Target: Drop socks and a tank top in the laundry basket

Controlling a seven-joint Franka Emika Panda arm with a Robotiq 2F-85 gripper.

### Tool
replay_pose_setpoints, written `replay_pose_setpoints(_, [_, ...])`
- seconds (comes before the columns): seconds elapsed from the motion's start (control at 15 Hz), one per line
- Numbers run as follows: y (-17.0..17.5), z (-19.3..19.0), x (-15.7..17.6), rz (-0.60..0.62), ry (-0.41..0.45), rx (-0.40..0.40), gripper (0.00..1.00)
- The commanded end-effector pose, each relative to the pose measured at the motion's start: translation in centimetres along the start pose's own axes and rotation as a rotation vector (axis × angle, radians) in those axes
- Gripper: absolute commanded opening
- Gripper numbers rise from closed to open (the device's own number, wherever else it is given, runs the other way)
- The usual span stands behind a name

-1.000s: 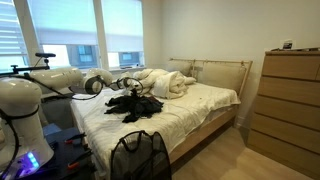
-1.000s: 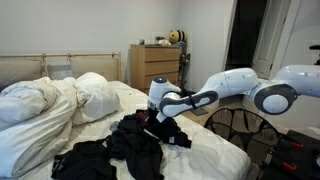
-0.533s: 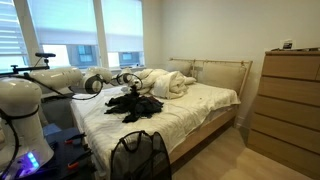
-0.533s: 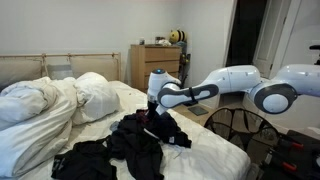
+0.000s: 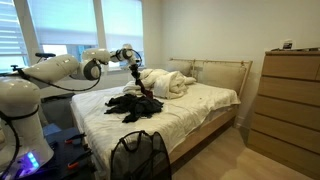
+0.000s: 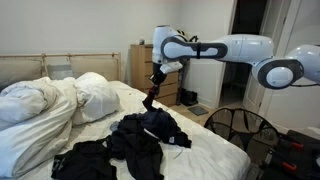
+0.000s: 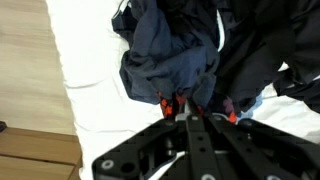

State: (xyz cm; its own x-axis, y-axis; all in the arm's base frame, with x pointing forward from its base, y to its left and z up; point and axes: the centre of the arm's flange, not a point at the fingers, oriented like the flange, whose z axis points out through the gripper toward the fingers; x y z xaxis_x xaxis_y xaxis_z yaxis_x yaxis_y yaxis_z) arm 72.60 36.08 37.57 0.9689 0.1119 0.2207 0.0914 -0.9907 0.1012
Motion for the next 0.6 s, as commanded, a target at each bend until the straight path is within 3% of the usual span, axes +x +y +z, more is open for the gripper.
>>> replay_pose_setpoints(0.0, [3.7, -9.2, -0.1, 0.083, -0.001, -0.018, 0.01])
replay_pose_setpoints(0.2, [7.1, -14.6, -1.2, 0.149, 0.005, -0.062, 0.01])
replay_pose_setpoints(0.53, [12.8, -20.2, -3.9, 0.279, -0.066, -0.182, 0.01])
